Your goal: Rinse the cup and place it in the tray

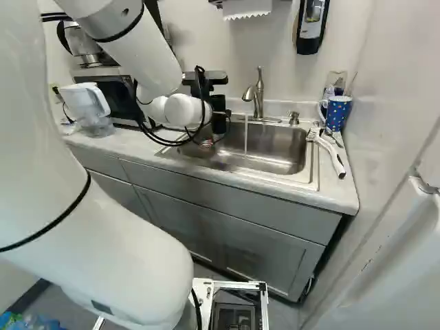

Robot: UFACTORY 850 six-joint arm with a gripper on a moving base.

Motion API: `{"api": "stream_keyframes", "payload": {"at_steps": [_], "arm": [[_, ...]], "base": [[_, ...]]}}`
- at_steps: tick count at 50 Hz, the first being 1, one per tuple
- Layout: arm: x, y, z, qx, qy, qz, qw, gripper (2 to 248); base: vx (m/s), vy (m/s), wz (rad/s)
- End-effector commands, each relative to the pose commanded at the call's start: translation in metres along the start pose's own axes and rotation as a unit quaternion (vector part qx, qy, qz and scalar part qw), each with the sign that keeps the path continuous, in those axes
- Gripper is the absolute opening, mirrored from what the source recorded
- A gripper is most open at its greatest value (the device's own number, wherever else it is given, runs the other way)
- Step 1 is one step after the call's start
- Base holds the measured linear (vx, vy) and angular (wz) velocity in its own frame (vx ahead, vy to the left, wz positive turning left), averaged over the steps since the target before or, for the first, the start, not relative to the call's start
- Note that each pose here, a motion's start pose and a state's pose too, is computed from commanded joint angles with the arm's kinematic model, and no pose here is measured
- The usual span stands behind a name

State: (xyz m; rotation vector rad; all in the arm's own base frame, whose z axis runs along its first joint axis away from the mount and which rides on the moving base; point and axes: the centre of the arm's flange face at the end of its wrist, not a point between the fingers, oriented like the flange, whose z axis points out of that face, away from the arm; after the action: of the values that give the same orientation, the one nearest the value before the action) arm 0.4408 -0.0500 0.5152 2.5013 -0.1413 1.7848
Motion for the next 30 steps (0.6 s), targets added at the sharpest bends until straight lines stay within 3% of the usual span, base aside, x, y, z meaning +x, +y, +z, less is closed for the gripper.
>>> {"api": "stream_keyframes", "payload": {"at_steps": [30], "arm": [[0.04,-0.006,0.014,0.006,0.032,-0.002,0.9995,125]], "base": [[0.0,0.0,0.0]]}}
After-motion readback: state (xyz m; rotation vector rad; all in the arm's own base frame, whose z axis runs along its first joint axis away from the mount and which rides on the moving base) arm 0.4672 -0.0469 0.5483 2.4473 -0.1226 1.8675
